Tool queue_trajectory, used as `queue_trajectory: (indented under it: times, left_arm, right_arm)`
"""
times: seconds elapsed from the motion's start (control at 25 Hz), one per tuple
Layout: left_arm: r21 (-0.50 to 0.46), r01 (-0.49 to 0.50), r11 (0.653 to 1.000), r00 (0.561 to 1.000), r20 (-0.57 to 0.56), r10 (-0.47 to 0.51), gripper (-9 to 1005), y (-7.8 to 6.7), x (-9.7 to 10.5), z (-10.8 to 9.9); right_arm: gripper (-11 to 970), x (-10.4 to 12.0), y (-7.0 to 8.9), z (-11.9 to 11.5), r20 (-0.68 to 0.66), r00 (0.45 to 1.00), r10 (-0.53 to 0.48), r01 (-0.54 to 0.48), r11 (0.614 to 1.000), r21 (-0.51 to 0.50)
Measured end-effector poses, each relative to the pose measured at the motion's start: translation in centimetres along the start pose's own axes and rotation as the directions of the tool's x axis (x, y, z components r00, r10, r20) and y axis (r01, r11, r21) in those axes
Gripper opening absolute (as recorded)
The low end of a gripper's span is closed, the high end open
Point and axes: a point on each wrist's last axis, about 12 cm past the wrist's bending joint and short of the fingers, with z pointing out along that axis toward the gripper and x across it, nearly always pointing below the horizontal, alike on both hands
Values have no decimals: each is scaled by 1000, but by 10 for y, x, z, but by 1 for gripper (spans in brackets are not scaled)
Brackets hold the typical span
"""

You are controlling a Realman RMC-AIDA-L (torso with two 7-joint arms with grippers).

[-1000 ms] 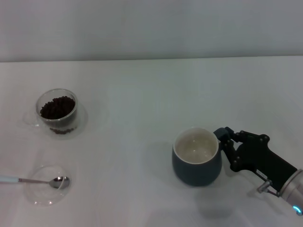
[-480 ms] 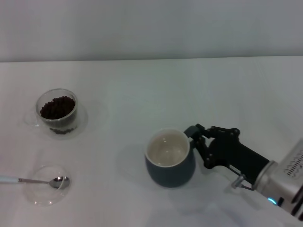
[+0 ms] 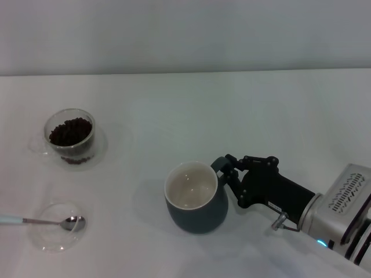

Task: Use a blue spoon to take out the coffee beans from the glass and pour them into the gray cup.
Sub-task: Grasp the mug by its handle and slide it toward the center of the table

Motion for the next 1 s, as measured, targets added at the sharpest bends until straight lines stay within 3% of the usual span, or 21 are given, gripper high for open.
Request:
queue_trajectory:
  times: [0.36, 1.0]
  left_arm:
    - [7, 5, 1000, 1000, 5, -5, 872, -1, 1, 4]
    - [9, -4, 1000, 1000, 14, 4, 872, -1, -1, 7]
  right_arm:
    - [126, 2, 6, 3, -25, 999, -36, 34, 998, -46]
    - [117, 5, 1, 5, -60, 997, -58, 56, 998, -25]
